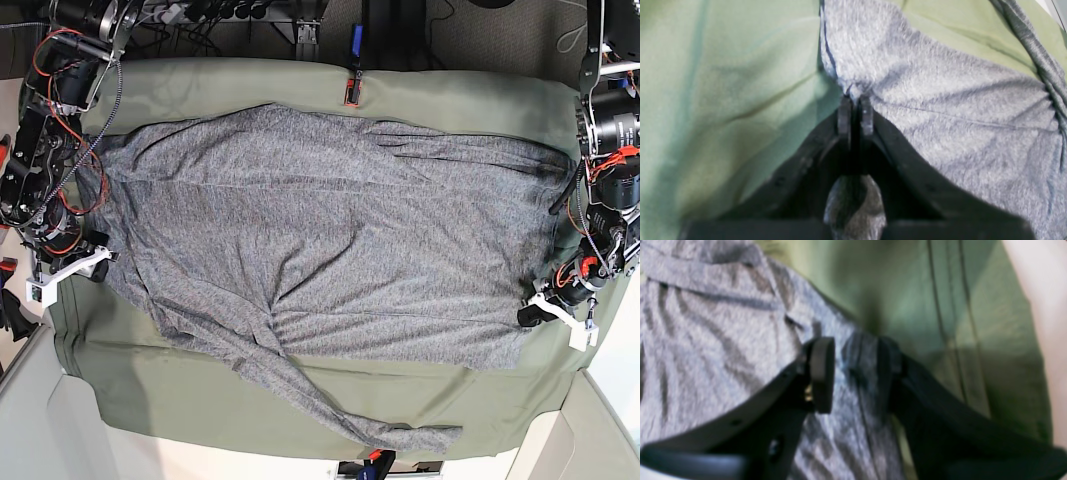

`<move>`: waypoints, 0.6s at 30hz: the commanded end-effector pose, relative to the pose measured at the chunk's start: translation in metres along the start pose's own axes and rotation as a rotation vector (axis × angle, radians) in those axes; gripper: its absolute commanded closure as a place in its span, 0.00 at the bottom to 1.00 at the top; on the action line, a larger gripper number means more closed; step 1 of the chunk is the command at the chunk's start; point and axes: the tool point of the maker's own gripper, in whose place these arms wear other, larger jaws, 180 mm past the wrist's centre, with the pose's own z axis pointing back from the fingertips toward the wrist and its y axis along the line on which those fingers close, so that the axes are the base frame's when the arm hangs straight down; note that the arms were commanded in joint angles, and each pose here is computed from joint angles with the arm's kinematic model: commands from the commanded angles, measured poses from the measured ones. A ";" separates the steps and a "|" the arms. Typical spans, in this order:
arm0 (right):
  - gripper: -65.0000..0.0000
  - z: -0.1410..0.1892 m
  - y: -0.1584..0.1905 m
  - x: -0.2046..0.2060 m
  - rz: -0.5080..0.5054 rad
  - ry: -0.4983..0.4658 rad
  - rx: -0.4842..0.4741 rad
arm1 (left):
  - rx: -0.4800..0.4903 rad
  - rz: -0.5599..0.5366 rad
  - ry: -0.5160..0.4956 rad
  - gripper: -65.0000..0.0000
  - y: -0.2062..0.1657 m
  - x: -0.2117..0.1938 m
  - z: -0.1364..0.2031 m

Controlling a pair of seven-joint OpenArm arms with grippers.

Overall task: Fold the T-shirt properly
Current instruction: 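Fold the grasped side edge over the shirt body with both grippers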

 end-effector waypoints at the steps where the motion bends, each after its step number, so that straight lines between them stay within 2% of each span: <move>1: 0.63 0.003 -0.002 0.026 0.012 -0.076 -0.004 | -0.015 -0.017 -0.080 0.98 -0.001 0.033 0.006; 5: 0.49 -0.005 -0.001 0.023 0.003 -0.093 0.005 | -0.015 -0.017 -0.080 0.98 -0.002 0.033 0.006; 11: 0.49 -0.027 0.007 -0.007 0.056 -0.033 0.008 | -0.008 -0.032 -0.067 0.98 0.000 0.030 0.006; 13: 0.54 -0.029 0.014 -0.011 0.068 -0.020 0.021 | -0.006 -0.037 -0.063 0.98 0.000 0.030 0.006; 16: 0.71 -0.029 0.020 -0.008 0.084 -0.028 0.030 | -0.006 -0.036 -0.063 0.98 0.000 0.030 0.006; 18: 0.73 -0.026 0.021 -0.001 0.093 -0.041 0.030 | -0.005 -0.037 -0.063 0.98 0.001 0.030 0.006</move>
